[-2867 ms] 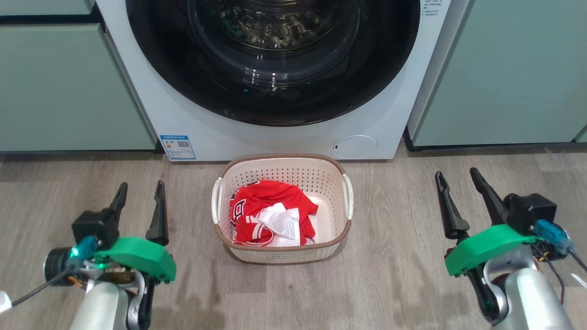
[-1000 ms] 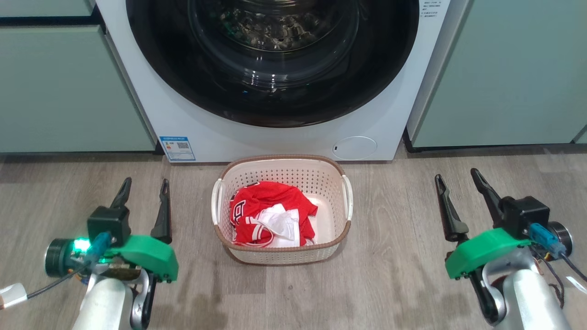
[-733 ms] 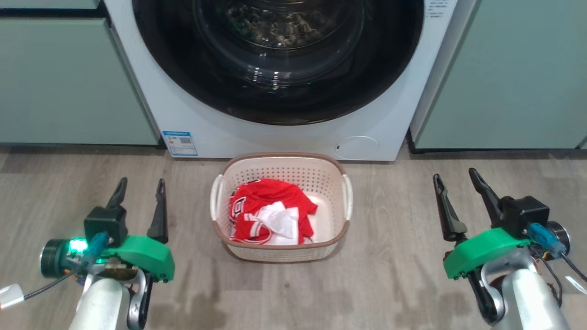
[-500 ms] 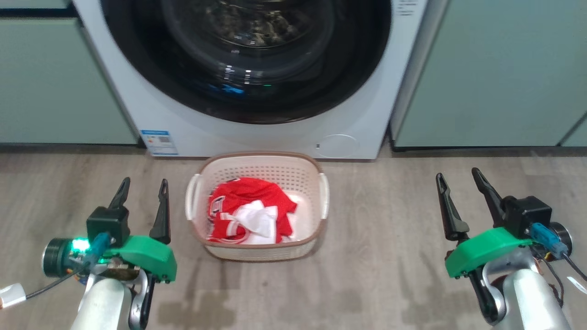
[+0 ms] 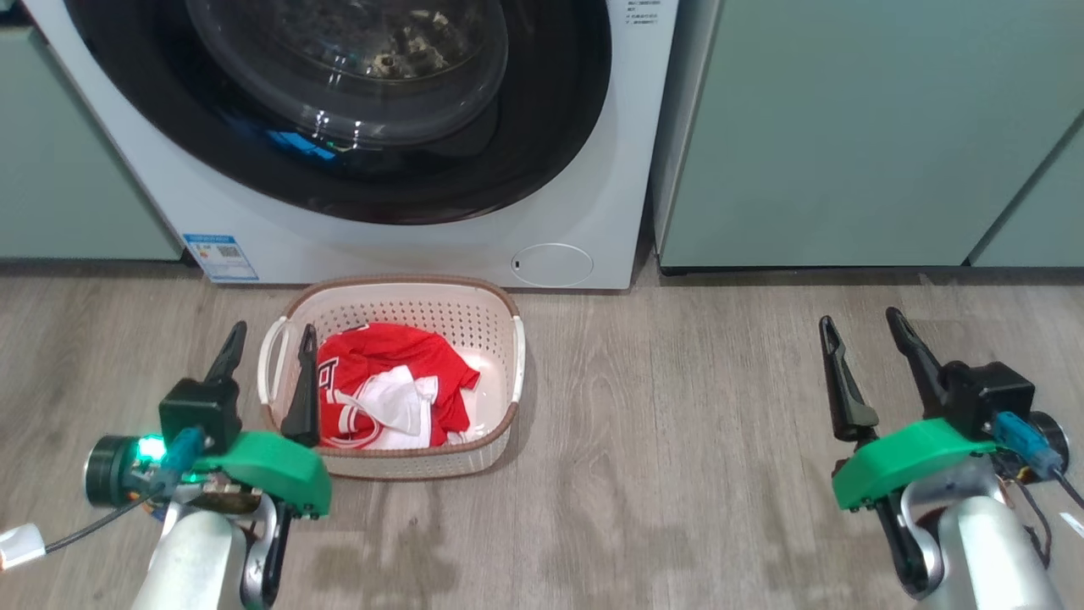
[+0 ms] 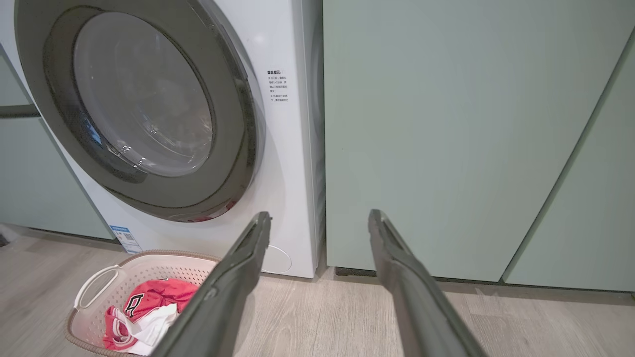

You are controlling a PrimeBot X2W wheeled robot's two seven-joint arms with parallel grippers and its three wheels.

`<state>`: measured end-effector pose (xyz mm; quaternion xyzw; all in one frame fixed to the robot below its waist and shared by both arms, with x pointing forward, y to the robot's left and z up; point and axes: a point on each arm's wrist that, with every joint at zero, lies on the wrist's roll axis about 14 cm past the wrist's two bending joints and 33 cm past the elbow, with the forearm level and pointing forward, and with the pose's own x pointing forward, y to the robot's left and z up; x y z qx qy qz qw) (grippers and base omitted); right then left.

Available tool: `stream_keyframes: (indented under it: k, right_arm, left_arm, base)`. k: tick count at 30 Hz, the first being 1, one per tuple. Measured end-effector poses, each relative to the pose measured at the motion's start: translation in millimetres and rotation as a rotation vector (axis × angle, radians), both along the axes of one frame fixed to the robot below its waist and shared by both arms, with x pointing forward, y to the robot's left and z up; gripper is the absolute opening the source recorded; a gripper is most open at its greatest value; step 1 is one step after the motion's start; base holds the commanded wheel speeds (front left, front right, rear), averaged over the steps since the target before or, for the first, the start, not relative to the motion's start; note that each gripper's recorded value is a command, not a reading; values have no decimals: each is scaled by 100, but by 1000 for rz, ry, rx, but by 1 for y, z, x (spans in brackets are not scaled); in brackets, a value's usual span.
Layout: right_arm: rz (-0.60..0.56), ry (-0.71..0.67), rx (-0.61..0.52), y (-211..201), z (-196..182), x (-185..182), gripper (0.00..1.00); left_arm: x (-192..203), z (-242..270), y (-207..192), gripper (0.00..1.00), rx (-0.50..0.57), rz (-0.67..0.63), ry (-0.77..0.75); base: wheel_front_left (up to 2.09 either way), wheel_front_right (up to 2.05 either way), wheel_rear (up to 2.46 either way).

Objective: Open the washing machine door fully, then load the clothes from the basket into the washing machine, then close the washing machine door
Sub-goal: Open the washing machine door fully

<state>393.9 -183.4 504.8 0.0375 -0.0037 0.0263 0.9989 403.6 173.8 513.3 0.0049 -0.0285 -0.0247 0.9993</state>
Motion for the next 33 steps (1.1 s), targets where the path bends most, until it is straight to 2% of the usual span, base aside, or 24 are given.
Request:
stream_keyframes:
  k: [33]
  right_arm:
    - [0, -5, 19, 1, 0, 5, 100]
  left_arm:
    - [3, 0, -1, 100, -3, -11, -3]
  base:
    - [5, 5, -10]
